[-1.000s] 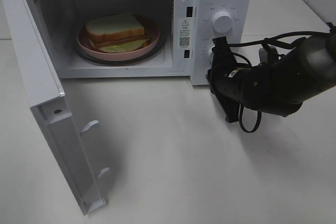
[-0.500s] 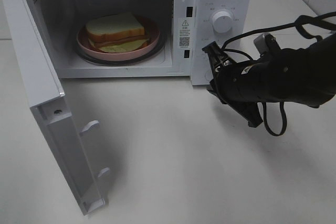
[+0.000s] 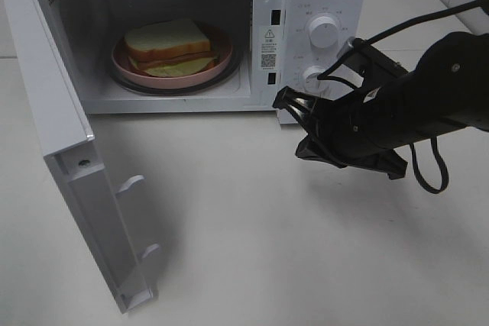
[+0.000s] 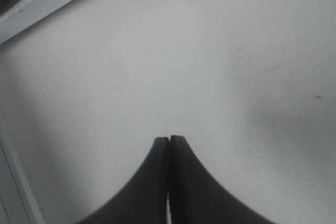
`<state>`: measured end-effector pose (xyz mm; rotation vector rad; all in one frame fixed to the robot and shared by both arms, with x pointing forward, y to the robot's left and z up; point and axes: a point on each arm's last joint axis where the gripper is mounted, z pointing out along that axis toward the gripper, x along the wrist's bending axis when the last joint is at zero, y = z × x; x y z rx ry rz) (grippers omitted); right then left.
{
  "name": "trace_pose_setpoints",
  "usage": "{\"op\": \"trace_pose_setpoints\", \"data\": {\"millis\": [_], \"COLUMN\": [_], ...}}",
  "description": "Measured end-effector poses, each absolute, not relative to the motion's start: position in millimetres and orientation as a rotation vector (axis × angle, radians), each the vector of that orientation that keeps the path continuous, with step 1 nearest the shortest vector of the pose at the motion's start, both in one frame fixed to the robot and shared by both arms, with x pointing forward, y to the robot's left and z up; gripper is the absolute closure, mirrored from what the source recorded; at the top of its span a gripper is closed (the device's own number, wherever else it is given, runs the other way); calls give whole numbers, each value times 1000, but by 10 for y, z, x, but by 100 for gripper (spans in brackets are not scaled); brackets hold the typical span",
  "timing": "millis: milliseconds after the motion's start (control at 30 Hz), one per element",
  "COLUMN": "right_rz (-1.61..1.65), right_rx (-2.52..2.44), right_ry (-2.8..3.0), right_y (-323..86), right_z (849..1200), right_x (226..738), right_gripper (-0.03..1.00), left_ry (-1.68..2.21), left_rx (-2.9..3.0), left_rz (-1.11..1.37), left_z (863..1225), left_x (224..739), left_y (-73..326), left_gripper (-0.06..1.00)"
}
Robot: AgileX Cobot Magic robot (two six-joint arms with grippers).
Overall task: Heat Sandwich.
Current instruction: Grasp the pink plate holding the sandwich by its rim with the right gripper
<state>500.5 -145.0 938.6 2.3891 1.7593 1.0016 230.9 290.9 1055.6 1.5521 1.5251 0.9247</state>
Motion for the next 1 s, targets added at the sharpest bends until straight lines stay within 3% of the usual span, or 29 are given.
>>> {"op": "trace_pose_setpoints", "data": {"millis": [400, 667, 1000], "right_rz": [776, 460, 337], "right_rx": [2158, 1777, 1420], "right_ry": [2137, 2518, 2755], "right_y": [-1446, -1495, -1496], "right_z": [9552, 9635, 9815], "right_x": [4907, 4851, 4857], "right_gripper": [95, 93, 91], "left_ry": [1525, 1525, 1525], "left_rx": [1552, 1552, 1552], "left_rz": [925, 925, 925], "left_z": [10556, 10556, 10556], "left_x": [2309, 2309, 2309], "left_y": [2909, 2909, 2909], "left_gripper": [-3, -3, -3]}}
